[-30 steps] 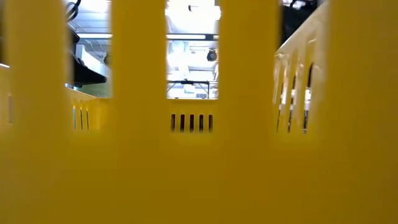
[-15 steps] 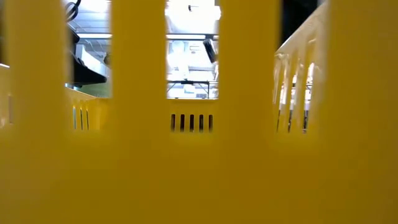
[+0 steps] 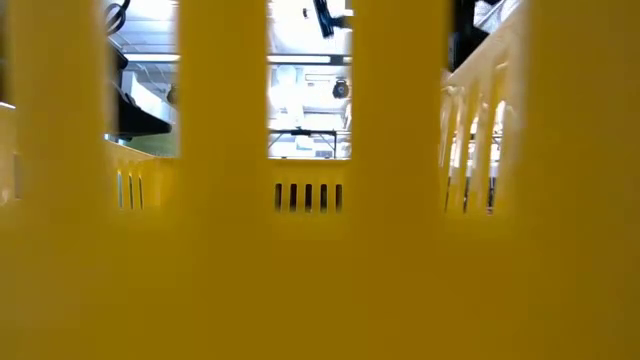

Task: Pick & Place Travel size toiletries
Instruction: Put the blue razor into the yellow bin

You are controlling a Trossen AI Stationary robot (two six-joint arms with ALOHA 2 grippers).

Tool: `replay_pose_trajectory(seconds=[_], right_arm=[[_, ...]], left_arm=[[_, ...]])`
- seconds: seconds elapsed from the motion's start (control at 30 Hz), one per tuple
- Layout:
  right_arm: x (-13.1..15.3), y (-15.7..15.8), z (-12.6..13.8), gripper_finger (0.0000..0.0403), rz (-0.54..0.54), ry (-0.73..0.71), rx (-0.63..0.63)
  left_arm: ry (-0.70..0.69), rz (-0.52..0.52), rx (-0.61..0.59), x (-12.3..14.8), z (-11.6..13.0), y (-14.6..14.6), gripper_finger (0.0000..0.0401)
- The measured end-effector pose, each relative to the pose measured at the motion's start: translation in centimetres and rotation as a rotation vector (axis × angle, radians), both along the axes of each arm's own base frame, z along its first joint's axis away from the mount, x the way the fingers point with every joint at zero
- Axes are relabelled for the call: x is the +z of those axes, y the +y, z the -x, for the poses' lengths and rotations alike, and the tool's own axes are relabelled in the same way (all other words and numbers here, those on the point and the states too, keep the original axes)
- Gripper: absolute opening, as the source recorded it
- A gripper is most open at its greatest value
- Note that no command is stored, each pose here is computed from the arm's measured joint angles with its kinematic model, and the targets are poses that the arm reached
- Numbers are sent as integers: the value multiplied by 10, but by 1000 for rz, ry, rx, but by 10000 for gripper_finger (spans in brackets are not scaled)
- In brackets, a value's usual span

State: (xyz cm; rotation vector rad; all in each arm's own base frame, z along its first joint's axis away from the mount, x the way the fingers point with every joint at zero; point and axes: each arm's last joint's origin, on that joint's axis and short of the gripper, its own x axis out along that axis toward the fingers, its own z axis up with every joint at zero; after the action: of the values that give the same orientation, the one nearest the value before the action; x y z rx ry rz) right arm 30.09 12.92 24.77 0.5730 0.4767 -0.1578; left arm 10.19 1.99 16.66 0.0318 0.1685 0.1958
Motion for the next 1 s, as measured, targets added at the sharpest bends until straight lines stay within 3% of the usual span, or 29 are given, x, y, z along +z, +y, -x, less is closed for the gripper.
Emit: replay_pose_trajectory(seconds=[0.57,0.77,1.0], right_arm=[[-1,35,-39,29,27,45,65],[2,52,-56,29,-5,38,114],[-14,66,-75,29,-115,174,181]], left_arm=[[-2,0,0,0,0,0,6],[-3,0,0,0,0,0,6],[-5,5,1,0,0,0,6]])
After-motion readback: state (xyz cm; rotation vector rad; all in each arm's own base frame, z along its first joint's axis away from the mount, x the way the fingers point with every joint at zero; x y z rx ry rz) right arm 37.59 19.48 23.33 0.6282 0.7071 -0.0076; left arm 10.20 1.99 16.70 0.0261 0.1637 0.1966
